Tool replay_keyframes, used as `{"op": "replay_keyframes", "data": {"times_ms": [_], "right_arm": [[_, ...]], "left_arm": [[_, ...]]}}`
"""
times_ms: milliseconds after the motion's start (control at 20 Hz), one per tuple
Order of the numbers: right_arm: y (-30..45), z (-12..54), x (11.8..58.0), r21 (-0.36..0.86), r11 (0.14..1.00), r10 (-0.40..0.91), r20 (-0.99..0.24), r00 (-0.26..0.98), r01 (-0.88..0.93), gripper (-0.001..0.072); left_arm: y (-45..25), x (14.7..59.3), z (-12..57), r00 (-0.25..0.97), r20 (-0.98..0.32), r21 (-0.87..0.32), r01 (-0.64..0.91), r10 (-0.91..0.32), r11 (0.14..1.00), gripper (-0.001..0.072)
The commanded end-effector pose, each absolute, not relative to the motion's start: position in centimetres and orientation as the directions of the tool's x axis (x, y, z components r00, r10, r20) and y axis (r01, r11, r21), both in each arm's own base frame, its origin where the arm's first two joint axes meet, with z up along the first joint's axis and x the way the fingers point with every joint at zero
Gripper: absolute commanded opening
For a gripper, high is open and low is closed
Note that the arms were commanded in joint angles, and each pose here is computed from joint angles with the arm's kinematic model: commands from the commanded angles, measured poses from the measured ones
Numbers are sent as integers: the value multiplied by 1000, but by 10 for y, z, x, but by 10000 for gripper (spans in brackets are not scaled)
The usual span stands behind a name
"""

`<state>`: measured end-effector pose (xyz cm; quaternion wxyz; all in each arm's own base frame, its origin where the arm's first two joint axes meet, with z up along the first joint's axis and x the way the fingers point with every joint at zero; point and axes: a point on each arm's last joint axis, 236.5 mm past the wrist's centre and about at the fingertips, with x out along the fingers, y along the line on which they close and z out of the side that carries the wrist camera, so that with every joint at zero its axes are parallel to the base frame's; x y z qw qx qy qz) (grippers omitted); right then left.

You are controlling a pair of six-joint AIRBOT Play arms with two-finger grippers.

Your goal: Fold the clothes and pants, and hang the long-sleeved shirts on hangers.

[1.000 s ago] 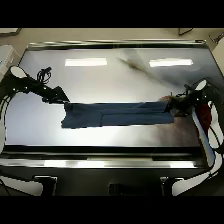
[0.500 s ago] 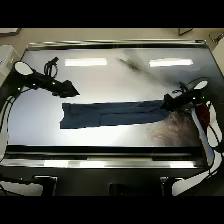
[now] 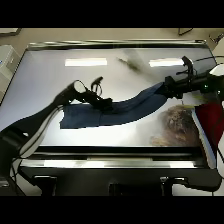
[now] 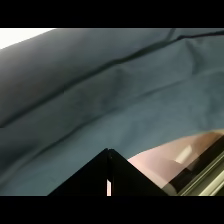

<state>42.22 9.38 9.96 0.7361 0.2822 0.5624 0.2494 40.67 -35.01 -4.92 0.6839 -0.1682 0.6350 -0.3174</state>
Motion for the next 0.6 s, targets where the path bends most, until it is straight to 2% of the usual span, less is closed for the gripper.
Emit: {"op": "replay_keyframes", "data": {"times_ms": [0, 100, 250, 350, 450, 550], "right_arm": [[131, 153, 400, 691, 704, 705, -651, 281, -165, 33], [151, 171, 387, 689, 695, 716, -639, 282, -203, 34], [182, 184, 372, 700, 677, 735, -626, 261, -229, 34], [198, 184, 368, 702, 672, 741, -626, 244, -236, 34], [202, 179, 369, 687, 691, 723, -643, 254, -225, 35], [199, 176, 376, 680, 707, 704, -653, 279, -194, 35]], "left_arm": [[-405, 368, -92, -103, -744, -668, 126, -661, 733, 30], [-433, 362, -102, -86, -717, -696, 46, -692, 716, 29], [-498, 358, -85, 10, -584, -809, -94, -812, 580, 28], [-527, 356, -76, 82, -533, -843, -136, -842, 521, 28], [-534, 356, -73, 109, -524, -850, -129, -845, 511, 28], [-517, 363, -77, 80, -541, -841, -27, -837, 540, 27]]}}
